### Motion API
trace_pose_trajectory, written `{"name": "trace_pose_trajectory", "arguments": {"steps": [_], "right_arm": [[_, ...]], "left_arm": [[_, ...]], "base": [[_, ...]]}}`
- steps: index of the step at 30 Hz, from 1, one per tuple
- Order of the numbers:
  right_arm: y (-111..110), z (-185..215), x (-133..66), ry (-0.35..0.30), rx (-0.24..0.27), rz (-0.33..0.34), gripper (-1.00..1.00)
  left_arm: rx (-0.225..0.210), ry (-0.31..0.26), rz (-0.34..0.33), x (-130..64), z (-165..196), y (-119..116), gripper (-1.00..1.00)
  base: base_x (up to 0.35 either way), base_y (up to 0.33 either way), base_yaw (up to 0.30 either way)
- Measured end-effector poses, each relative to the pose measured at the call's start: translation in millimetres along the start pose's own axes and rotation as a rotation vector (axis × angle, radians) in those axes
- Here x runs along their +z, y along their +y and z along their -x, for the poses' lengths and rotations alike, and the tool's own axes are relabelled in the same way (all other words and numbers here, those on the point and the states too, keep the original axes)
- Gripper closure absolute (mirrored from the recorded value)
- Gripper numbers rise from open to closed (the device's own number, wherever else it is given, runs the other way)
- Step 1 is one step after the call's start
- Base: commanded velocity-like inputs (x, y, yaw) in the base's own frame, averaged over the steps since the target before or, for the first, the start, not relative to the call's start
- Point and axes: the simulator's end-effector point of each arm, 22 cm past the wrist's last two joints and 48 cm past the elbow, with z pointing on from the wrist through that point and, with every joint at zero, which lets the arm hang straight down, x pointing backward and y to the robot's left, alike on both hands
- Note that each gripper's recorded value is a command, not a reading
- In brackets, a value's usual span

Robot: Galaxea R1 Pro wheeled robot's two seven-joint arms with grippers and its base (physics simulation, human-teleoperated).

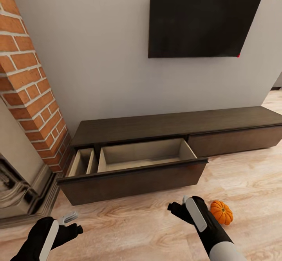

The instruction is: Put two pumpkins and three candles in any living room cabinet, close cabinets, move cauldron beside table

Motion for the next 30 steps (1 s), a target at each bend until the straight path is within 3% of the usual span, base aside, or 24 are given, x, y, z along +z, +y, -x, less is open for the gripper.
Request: {"name": "trace_pose_trajectory", "arguments": {"steps": [7,30], "right_arm": [[7.6,-6.6,0.2,0.012,-0.048,0.0,-1.0],[6.9,-5.3,0.5,0.005,-0.047,-0.005,-1.0]], "left_arm": [[0.001,-0.003,0.002,-0.3,0.6,-0.1,-1.0],[0.001,-0.007,0.005,-0.3,1.6,0.5,-1.0]], "base": [[0.0,-0.26,0.0],[0.032,-0.304,0.0]]}}
